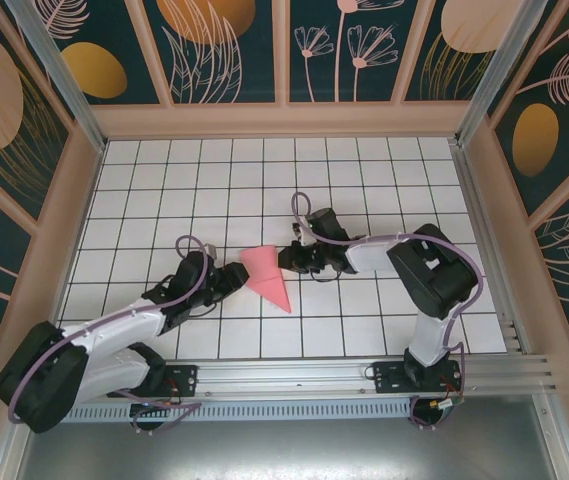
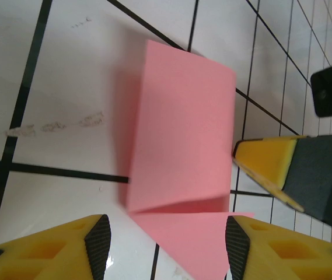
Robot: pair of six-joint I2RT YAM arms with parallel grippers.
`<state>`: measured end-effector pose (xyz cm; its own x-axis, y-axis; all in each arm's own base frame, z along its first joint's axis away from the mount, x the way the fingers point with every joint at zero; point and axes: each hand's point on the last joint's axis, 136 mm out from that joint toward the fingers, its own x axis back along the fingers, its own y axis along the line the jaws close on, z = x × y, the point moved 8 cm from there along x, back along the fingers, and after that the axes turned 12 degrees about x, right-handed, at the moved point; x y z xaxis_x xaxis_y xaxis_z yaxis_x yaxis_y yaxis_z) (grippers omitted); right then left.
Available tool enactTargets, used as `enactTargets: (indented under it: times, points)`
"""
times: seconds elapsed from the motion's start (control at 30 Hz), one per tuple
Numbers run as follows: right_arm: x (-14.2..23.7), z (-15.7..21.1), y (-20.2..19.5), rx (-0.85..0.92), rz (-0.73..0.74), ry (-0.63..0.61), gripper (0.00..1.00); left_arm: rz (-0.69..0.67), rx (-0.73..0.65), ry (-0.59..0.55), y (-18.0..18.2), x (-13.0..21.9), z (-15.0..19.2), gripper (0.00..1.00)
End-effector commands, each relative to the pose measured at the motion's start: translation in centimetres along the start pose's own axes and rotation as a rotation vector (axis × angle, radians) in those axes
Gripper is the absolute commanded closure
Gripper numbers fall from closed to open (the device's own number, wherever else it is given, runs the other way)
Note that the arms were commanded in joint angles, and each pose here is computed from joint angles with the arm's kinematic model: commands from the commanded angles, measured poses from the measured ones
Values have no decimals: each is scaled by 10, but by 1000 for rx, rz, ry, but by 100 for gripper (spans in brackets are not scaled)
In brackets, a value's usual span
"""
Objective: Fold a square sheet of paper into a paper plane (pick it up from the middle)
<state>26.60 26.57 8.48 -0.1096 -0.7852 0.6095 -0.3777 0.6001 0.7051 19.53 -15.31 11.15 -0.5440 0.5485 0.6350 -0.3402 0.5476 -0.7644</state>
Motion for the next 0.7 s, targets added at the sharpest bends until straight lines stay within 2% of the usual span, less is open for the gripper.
enactTargets:
  times: [0.0,0.47,0.67]
  points:
    - [-1,5,-11,-12,-35,-7,83,62,2,35,-16,-4,-4,42]
    - [-4,22,-25,-60,-15,6,82,72,1,86,-29,-25,-9,39]
    - [-4,22,-26,-65,-9,9,82,55,15,102,-29,-39,-12,43]
